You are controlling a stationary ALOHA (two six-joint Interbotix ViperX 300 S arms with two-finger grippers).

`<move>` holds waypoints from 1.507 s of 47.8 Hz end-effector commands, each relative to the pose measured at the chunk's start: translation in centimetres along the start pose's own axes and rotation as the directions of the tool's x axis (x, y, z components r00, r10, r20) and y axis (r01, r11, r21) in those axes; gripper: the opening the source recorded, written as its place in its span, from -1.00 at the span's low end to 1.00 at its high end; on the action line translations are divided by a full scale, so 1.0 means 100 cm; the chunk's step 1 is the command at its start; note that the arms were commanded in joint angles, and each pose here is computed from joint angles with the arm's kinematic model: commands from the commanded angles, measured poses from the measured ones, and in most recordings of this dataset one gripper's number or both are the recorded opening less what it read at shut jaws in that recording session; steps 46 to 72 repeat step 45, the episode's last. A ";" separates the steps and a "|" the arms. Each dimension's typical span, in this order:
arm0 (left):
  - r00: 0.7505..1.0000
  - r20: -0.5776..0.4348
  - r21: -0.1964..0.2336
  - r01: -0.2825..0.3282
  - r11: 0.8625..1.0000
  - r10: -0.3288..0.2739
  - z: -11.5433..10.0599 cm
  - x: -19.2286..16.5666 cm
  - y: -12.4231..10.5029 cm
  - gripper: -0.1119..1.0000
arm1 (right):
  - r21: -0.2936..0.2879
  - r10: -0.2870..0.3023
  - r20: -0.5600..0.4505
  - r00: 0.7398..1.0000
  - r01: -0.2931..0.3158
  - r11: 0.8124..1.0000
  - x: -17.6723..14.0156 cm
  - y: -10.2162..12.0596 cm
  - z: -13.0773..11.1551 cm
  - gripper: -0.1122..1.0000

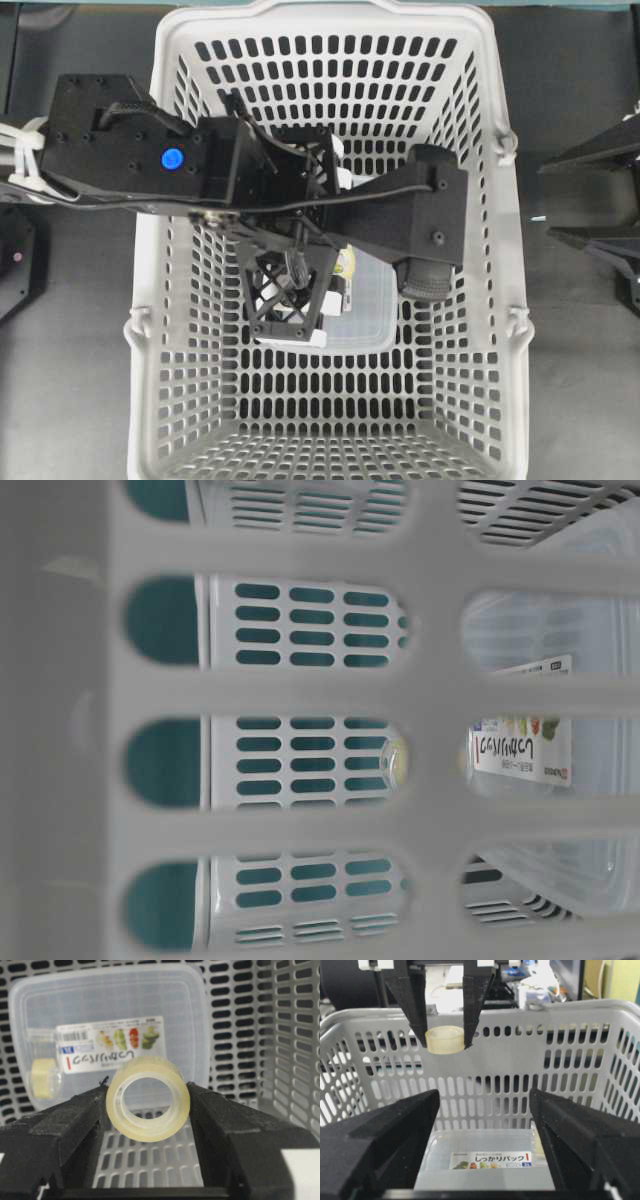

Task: Pick up the cellophane tape from the shopping basket with the left arm.
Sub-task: 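Hold the tape roll raised above the basket with the left gripper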

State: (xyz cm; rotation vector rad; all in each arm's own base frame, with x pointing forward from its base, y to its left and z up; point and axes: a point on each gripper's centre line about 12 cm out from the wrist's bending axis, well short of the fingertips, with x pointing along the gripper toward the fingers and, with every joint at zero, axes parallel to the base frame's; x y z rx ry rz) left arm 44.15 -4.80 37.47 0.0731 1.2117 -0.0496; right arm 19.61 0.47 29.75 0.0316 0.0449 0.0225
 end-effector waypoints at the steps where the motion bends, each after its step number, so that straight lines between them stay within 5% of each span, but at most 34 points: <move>1: 0.999 0.044 -0.006 -0.003 1.000 0.004 0.003 -0.016 0.003 0.11 | 0.000 0.004 0.031 1.000 -0.004 1.000 0.001 0.001 0.010 0.47; 72: 0.999 0.032 0.003 -0.004 1.000 0.004 0.004 -0.010 0.005 0.11 | 0.001 0.005 0.069 0.998 -0.005 1.000 -0.011 0.001 0.012 0.46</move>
